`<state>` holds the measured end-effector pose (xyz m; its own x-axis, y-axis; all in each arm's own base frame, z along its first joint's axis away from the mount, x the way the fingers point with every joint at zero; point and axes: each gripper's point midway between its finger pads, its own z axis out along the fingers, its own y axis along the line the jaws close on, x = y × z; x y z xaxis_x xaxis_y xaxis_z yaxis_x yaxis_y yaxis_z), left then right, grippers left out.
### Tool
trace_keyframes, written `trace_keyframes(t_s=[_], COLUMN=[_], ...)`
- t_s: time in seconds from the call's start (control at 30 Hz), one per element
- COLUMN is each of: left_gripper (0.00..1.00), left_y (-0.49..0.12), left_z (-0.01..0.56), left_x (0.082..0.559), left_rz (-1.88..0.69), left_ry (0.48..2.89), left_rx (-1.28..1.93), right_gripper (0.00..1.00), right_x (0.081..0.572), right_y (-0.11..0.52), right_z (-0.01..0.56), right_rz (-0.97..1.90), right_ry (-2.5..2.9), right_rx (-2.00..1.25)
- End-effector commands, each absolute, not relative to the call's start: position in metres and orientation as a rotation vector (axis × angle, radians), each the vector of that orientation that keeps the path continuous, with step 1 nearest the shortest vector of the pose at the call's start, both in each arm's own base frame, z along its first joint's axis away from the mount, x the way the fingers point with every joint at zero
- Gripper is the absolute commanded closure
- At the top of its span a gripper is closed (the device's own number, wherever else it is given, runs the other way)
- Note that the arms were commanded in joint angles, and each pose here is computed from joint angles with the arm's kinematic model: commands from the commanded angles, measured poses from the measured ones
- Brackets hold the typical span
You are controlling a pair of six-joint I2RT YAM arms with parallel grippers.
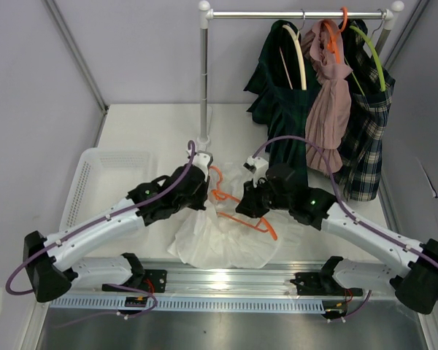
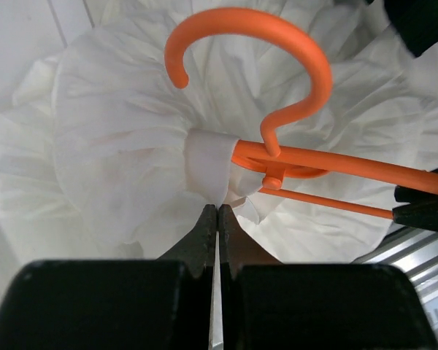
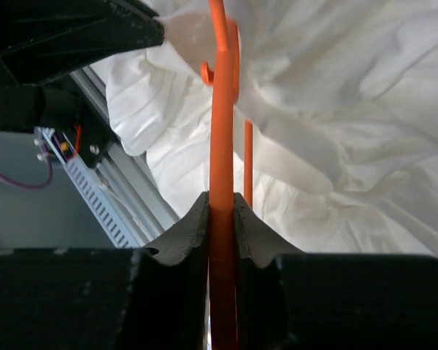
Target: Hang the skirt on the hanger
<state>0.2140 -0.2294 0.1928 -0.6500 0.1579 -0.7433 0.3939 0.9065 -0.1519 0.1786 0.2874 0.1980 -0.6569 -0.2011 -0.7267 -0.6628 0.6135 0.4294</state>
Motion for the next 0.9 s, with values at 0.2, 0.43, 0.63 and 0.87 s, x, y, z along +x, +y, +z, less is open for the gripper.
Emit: trace_keyframes(t_s=[0.2,0.43,0.63,0.87], left_gripper=[0.85,0.60,0.54,0.50], left_y=[-0.248,-0.251,-0.248,-0.249], left_z=[0.186,0.213,0.229,0.211], left_x=[0.221,0.216,0.214,0.226], left_rz=[-0.529,-0.661,-0.721,-0.657], left_ry=[2.171,2.053,1.980,1.989], left_rx=[0.322,0.279,0.245,0.224], right_gripper=[1.00,1.00,1.00,1.00], right_x=[0.179,0.181,0.181,0.181], right_y=[0.311,0.310,0.310,0.310], right_z=[0.193,0.190,0.190,0.192], right_rz=[0.906,0.875,0.868,0.866], right_ry=[2.141,2.152,2.155,2.152], right_rx=[-0.676,-0.666,-0.668,-0.671])
